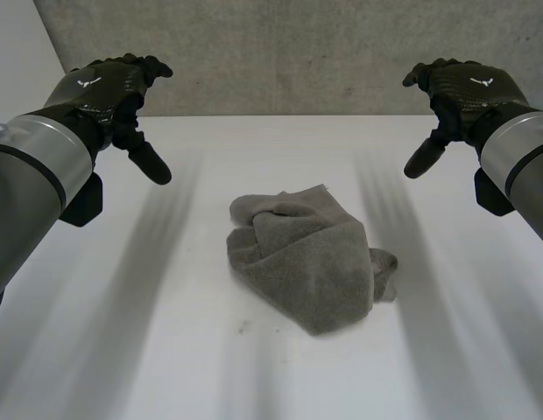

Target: Fold the towel.

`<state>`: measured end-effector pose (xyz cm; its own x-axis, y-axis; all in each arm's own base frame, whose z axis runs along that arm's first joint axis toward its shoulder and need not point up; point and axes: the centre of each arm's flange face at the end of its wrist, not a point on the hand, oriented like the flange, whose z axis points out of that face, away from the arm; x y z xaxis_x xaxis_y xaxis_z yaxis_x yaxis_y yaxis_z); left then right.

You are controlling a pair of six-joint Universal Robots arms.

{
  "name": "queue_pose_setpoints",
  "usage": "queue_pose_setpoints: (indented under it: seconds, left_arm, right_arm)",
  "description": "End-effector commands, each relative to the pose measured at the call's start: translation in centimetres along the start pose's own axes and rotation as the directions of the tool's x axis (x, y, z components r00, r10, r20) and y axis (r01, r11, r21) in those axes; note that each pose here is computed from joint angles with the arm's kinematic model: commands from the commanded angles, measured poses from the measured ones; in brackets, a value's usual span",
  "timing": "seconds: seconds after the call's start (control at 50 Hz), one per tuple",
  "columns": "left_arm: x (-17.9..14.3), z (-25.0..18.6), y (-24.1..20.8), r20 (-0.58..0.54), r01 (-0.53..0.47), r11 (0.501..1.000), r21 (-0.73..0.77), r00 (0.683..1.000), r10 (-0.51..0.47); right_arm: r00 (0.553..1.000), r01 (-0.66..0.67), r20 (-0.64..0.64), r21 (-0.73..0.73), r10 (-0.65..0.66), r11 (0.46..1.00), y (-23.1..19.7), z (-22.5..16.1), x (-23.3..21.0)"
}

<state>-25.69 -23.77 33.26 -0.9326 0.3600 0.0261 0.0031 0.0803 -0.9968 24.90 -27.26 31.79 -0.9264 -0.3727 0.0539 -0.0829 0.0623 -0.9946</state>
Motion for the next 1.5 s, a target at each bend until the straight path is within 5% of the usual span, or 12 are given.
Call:
queue_pose_setpoints:
  seconds: [0.02, 0.64, 0.72, 0.76, 0.84, 0.98, 1.2, 1.34, 1.5]
  left_arm:
    - [0.0, 0.0, -0.1, -0.001, 0.001, 1.0, 0.004, 1.0, -0.001]
    - [0.2, 0.2, 0.9, -0.014, -0.007, 1.0, -0.027, 1.0, 0.007]
    - [0.2, 0.7, 4.3, -0.019, -0.018, 0.991, -0.133, 1.0, 0.016]
    - [0.5, 0.8, 5.9, -0.028, -0.023, 0.984, -0.178, 0.999, 0.018]
    - [2.7, 1.6, 10.7, -0.102, -0.05, 0.964, -0.263, 0.994, 0.024]
    - [4.8, 3.0, 15.8, -0.199, -0.073, 0.946, -0.315, 0.98, 0.009]
    - [8.1, 3.0, 19.8, -0.312, -0.108, 0.941, -0.321, 0.95, 0.003]
    - [8.0, 2.7, 17.2, -0.295, -0.093, 0.959, -0.267, 0.955, 0.01]
    - [6.7, -1.3, 3.3, -0.253, 0.025, 0.998, 0.06, 0.968, -0.009]
  right_arm:
    - [1.0, 0.001, 0.004, 0.002, -0.001, 1.0, 0.0, 0.2, 0.0]
    - [0.998, 0.055, 0.023, -0.007, -0.055, 0.998, 0.3, 0.3, -0.1]
    - [0.976, 0.199, 0.095, -0.032, -0.195, 0.979, 1.7, 0.7, -1.0]
    - [0.92, 0.361, 0.179, -0.043, -0.349, 0.931, 3.6, 1.6, -1.8]
    - [0.86, 0.466, 0.26, -0.044, -0.44, 0.884, 5.8, 2.4, -2.8]
    - [0.829, 0.5, 0.365, -0.147, -0.423, 0.853, 12.2, 5.0, -4.4]
    - [0.833, 0.482, 0.417, -0.227, -0.363, 0.846, 15.5, 4.4, -5.9]
    - [0.876, 0.394, 0.373, -0.19, -0.305, 0.899, 10.9, 2.6, -5.5]
    - [0.922, 0.28, 0.256, 0.078, -0.291, 0.957, -1.6, -2.8, -4.5]
